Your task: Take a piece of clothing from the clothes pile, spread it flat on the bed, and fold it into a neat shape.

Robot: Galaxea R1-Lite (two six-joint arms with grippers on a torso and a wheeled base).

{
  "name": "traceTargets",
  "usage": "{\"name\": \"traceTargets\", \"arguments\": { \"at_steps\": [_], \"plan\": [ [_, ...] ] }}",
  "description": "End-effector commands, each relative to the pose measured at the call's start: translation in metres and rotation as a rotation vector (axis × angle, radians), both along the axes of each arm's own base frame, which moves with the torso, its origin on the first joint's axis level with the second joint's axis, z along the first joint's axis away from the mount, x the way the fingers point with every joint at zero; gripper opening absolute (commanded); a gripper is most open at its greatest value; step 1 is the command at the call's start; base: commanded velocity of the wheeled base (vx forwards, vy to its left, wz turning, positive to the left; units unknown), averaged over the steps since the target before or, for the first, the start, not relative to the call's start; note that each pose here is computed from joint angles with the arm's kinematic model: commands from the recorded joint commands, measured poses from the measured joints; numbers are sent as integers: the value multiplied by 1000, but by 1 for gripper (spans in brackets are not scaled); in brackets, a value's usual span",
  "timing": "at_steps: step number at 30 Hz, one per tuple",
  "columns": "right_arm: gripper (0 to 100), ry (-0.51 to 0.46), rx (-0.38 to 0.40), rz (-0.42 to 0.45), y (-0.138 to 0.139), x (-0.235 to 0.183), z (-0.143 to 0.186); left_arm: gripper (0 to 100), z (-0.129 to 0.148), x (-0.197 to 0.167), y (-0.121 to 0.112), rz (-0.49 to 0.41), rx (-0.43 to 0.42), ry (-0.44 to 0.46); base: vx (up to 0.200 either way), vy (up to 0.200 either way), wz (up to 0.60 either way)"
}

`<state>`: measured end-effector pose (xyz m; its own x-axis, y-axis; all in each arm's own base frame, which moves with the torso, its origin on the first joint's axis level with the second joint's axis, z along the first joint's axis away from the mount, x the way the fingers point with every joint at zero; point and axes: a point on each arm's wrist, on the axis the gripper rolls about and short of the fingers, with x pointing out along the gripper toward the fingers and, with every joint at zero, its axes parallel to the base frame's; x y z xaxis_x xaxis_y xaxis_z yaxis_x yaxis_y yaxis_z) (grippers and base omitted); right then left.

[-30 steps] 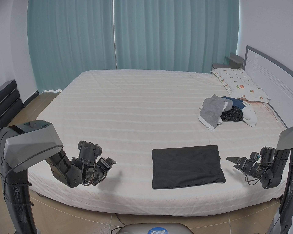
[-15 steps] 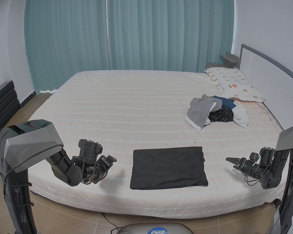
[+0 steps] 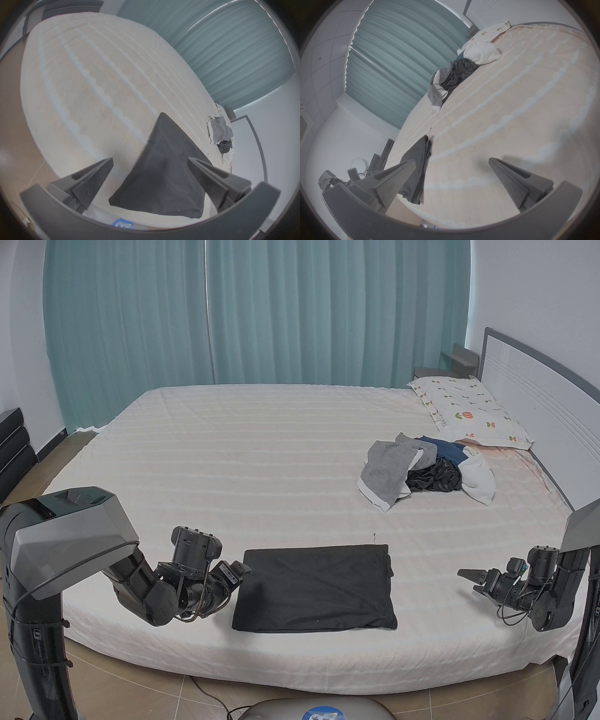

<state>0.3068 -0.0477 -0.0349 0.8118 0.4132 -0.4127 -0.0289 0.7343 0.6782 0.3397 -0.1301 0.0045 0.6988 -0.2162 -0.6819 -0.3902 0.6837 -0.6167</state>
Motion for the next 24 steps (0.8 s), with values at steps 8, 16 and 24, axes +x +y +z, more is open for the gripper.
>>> {"name": "traceTargets", "arguments": {
  "at_steps": [8, 16, 24],
  "plan": [
    [100, 31, 4, 26, 9, -3, -7, 100, -19, 15, -8, -122, 103, -55, 0, 0, 0],
    [100, 32, 3, 28, 9, -3, -7, 100, -44, 23, -9, -178, 156, -124, 0, 0, 0],
    [100, 21, 2, 22, 7, -1, -6, 100, -44, 24, -18, -195, 145, -163, 0, 0, 0]
  ]
}}
